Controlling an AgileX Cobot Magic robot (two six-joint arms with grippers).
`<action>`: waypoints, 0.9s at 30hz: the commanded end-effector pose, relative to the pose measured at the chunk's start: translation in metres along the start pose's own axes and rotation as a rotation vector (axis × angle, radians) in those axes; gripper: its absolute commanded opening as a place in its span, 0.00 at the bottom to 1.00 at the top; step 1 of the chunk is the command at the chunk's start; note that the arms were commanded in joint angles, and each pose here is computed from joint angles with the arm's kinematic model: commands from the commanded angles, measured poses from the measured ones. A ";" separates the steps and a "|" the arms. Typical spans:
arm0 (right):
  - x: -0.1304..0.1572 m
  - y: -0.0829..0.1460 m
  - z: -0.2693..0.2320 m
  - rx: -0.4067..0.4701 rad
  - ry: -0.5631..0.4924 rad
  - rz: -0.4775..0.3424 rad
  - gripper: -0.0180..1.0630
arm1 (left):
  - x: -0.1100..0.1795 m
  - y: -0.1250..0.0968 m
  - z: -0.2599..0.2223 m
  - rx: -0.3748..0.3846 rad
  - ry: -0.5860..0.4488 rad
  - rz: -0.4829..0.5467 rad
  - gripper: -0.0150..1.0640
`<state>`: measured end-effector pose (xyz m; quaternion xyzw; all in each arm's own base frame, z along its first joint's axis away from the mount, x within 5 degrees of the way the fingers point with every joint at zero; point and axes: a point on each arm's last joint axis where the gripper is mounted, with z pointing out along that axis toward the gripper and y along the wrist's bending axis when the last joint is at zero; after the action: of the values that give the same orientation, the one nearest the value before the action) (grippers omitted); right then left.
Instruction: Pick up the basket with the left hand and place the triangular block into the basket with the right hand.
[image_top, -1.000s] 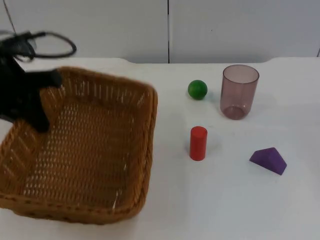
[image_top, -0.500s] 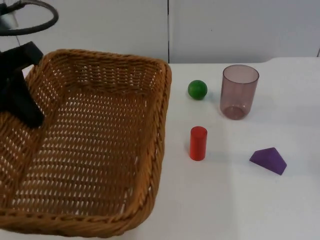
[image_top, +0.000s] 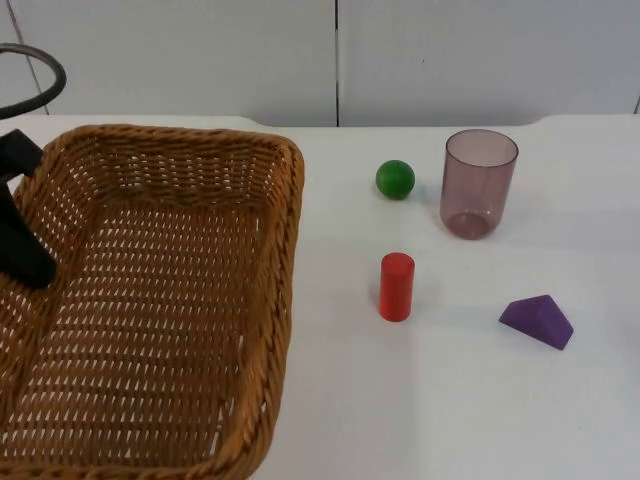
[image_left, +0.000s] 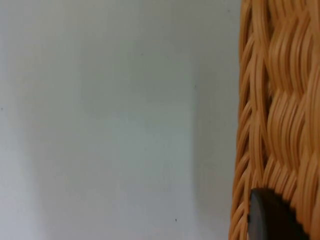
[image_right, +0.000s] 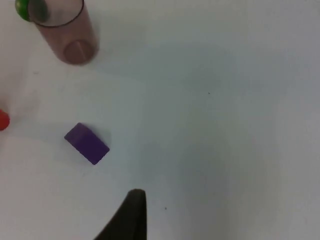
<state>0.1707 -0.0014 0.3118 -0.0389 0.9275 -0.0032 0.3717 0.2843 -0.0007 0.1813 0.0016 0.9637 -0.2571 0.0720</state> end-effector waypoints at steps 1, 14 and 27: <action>-0.009 0.004 -0.002 -0.046 -0.042 -0.069 0.99 | -0.001 -0.005 -0.004 0.030 -0.025 -0.012 0.01; -0.058 0.035 0.044 -0.201 0.168 -0.332 0.91 | -0.001 -0.005 -0.004 0.029 -0.024 -0.013 0.01; -0.034 0.104 0.147 -0.283 0.407 -0.769 0.81 | -0.001 -0.005 -0.004 0.029 -0.024 -0.017 0.01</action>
<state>0.2842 0.1045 0.2287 -0.4107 0.9010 -0.0148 0.1387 0.2844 -0.0006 0.1818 0.0025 0.9637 -0.2564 0.0740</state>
